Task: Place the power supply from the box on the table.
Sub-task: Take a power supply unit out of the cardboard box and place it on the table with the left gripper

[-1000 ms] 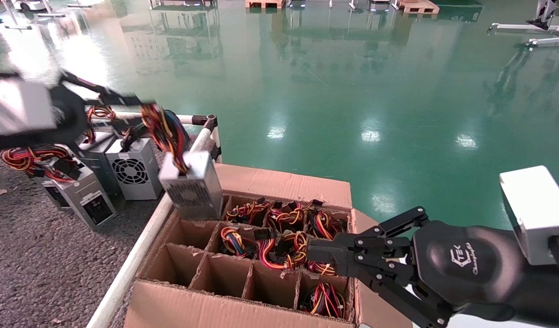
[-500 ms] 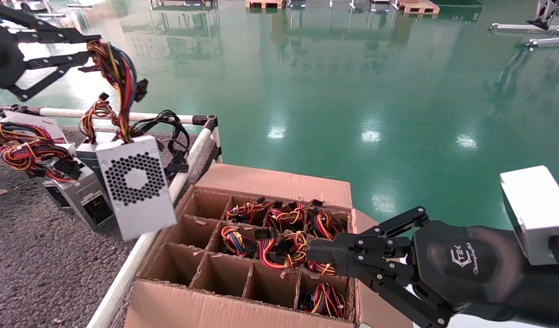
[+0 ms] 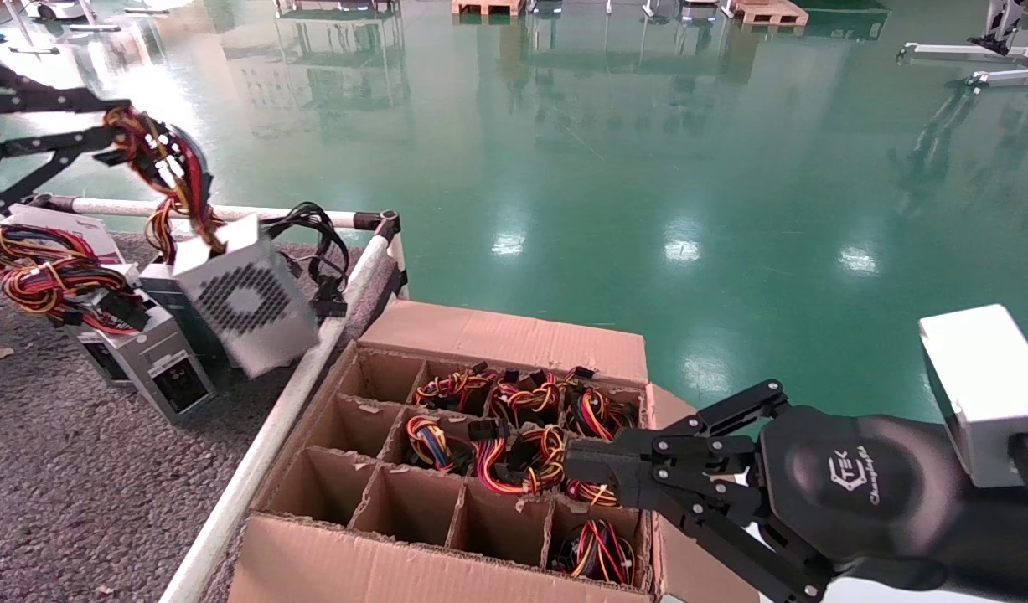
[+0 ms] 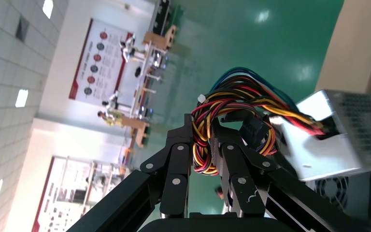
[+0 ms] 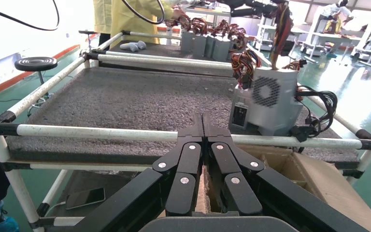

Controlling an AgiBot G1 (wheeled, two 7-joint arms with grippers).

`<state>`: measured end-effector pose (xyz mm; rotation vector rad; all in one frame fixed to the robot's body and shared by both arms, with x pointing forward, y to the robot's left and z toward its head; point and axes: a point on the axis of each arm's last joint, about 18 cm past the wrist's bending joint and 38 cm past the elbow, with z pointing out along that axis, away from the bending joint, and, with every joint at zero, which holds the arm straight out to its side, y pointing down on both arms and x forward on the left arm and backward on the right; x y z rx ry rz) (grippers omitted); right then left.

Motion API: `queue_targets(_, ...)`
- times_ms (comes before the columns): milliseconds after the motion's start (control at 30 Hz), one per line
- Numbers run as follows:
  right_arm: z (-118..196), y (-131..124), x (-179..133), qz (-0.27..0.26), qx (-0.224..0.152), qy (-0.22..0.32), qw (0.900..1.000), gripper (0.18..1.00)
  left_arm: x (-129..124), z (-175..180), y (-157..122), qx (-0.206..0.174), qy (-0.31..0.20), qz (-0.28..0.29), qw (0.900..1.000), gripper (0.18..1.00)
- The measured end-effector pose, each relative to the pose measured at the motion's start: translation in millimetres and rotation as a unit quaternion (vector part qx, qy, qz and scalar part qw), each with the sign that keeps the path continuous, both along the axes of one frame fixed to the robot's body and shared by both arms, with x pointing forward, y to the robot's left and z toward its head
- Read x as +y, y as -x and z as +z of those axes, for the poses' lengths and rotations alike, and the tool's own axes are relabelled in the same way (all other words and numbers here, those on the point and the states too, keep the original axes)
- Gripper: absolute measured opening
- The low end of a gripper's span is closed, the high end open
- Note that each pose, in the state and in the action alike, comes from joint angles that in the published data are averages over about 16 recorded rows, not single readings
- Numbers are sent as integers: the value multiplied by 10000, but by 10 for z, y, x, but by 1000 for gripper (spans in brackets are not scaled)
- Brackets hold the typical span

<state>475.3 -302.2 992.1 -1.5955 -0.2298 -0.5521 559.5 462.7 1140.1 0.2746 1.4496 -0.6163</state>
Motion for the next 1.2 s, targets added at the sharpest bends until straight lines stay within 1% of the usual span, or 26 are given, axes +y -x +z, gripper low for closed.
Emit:
queue_targets(300, 0, 0, 0, 0, 0, 0, 10000, 184, 118, -142, -136, 200, -41, 334, 9992, 239)
queue_targets(1200, 0, 0, 0, 0, 0, 0, 10000, 184, 186, -535, -461, 726, -173, 721, 9946, 238)
